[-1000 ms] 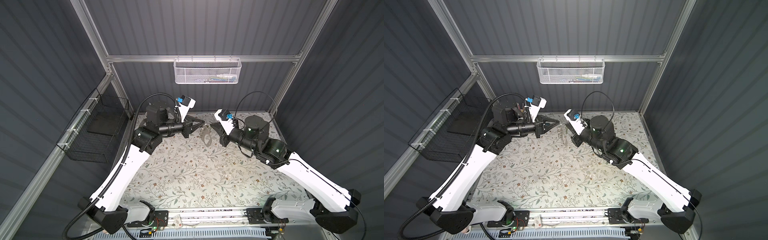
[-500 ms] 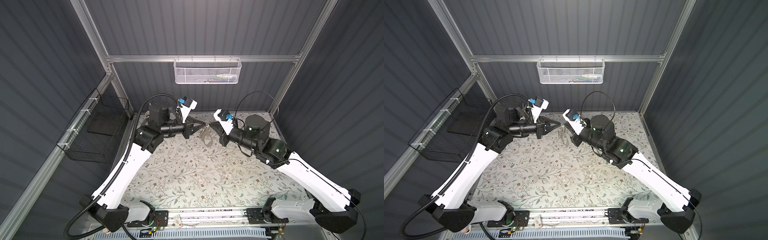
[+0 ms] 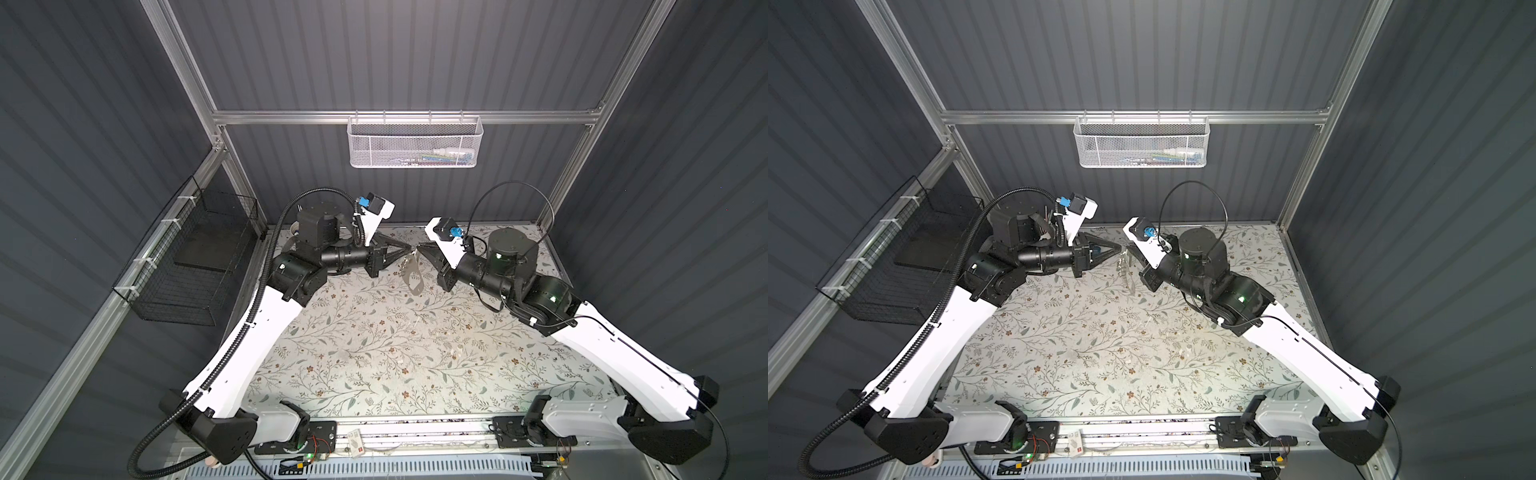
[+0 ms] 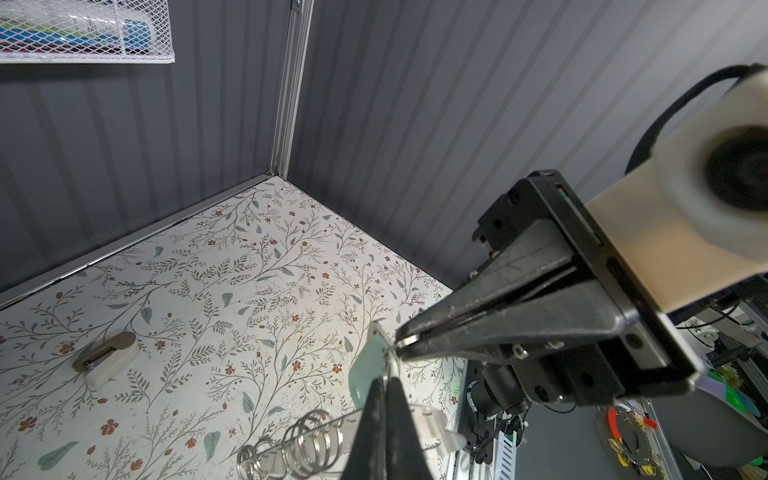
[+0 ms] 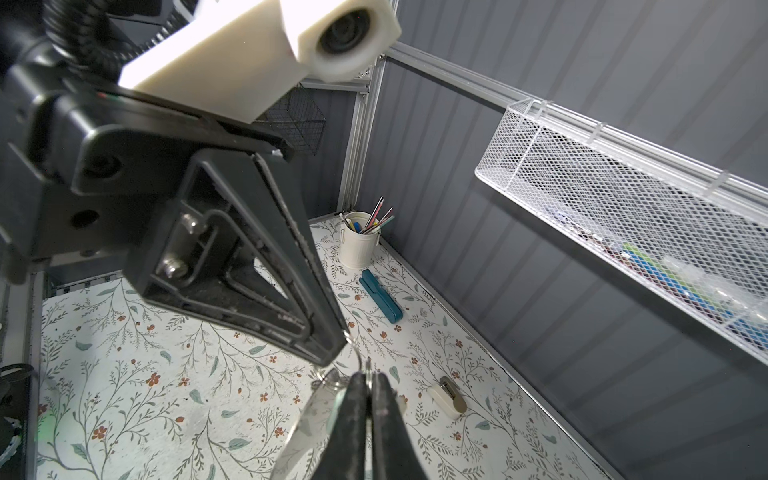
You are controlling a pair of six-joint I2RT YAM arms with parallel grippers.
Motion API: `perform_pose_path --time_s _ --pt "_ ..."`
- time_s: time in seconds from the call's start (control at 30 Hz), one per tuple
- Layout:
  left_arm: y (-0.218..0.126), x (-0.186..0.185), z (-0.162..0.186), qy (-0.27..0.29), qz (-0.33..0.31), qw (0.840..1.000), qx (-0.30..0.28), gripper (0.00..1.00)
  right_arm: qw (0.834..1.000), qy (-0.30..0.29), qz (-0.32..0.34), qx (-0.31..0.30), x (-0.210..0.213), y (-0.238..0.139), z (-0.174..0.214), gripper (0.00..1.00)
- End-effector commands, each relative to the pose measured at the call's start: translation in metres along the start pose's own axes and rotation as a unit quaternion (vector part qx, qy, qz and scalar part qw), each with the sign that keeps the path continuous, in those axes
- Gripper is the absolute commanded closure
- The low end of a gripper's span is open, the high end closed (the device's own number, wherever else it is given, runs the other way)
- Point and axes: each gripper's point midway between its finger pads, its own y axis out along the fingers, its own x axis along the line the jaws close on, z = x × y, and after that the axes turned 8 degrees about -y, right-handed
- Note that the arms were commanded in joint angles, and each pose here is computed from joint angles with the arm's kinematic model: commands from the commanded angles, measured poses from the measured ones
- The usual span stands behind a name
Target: Put the keys on the keyring
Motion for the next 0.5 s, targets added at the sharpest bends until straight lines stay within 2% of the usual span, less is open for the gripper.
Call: perform_pose_path --time_s 0.0,0.47 --pt "-0.004 -0.010 -0.012 0.022 0.013 1.000 -0.013 1.00 1.000 -0.006 0.003 -0.006 -0.002 0.000 -0.007 0.92" --pt "-0.004 0.001 -0.017 0.021 -0.021 0.999 -0.028 1.00 1.000 -0.014 -0.017 -0.002 0.010 -0.003 -0.002 0.92"
